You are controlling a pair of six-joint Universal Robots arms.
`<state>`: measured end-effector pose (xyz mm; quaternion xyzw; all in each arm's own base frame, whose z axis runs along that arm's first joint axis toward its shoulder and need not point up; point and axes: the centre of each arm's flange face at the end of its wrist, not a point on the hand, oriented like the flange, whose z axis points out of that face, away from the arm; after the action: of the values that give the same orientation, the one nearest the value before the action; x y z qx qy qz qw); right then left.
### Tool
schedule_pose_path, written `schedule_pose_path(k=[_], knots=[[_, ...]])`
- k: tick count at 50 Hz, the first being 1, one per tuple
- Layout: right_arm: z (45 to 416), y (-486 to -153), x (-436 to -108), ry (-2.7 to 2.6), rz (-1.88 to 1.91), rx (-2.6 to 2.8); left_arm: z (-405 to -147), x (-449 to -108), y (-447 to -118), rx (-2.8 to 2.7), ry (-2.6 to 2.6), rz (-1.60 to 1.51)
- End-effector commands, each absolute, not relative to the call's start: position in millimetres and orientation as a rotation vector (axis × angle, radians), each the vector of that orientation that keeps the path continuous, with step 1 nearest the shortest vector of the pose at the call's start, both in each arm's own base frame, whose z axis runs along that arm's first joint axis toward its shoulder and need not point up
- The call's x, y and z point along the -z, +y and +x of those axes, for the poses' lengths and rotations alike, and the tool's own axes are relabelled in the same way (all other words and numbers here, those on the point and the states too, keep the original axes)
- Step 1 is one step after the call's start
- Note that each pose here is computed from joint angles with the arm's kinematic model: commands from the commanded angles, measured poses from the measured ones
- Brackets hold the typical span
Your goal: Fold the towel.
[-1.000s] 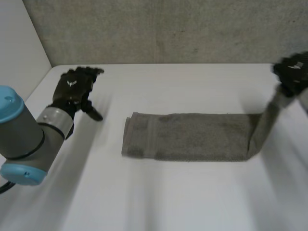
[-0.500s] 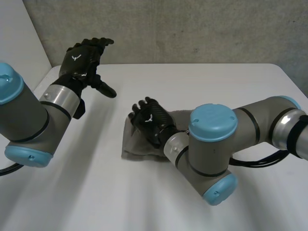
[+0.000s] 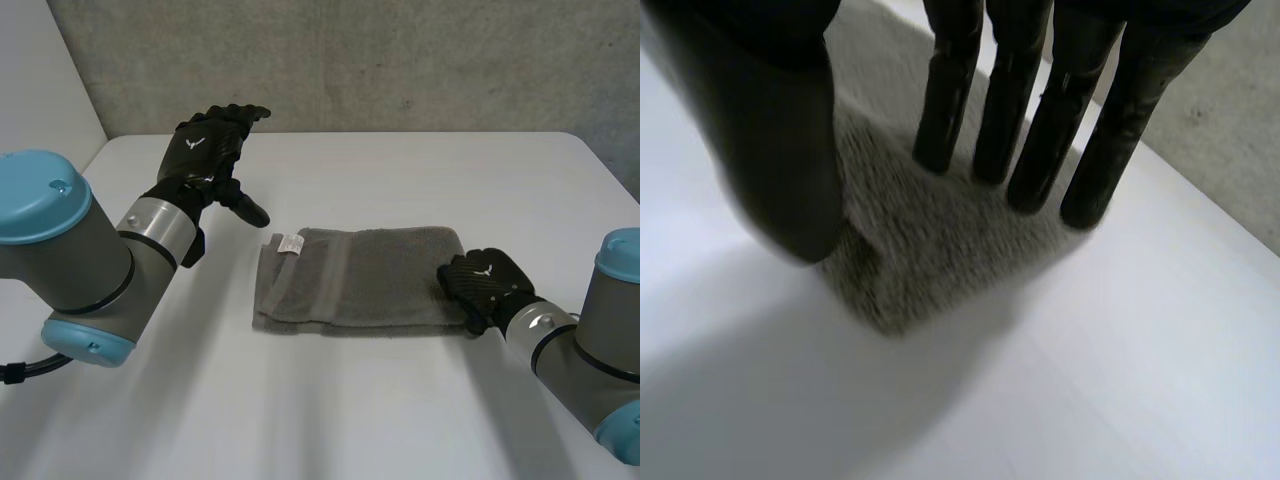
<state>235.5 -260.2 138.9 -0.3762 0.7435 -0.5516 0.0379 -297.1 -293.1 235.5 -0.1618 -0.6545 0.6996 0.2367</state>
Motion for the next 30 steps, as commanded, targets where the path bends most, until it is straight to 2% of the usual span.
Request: schedule_pose_path(k=[1,8,11,13,14,16,18,22,30], knots=[[228.7,-271.5,-136.2,2.347,-1.226,1.766,-296.7,-237.6,-292.8,-1.922,-1.789,-0.441],[228.1,-280.5,-143.1,2.37,-1.263,1.84,-296.0,-241.3,-291.3,-1.928,-1.781,-0.44],[234.6,-286.7,-159.4,2.304,-1.29,1.917,-296.3,-244.1,-290.5,-1.933,-1.772,-0.44],[257.5,-280.6,-186.0,2.148,-1.345,2.021,-296.4,-245.2,-290.6,-1.936,-1.769,-0.44],[257.7,-280.6,-186.2,2.147,-1.346,2.021,-296.1,-249.2,-290.0,-1.945,-1.757,-0.439],[293.5,-261.1,-205.1,1.93,-1.428,2.061,-295.8,-253.4,-289.4,-1.955,-1.744,-0.437],[307.8,-252.8,-210.2,1.862,-1.453,2.066,-295.5,-256.4,-288.7,-1.96,-1.735,-0.434],[323.7,-243.1,-199.7,1.865,-1.486,1.997,-293.7,-260.7,-287.9,-1.969,-1.727,-0.431],[296.4,-238.0,-164.3,2.116,-1.306,1.883,-292.8,-258.1,-288.5,-1.963,-1.737,-0.426]])
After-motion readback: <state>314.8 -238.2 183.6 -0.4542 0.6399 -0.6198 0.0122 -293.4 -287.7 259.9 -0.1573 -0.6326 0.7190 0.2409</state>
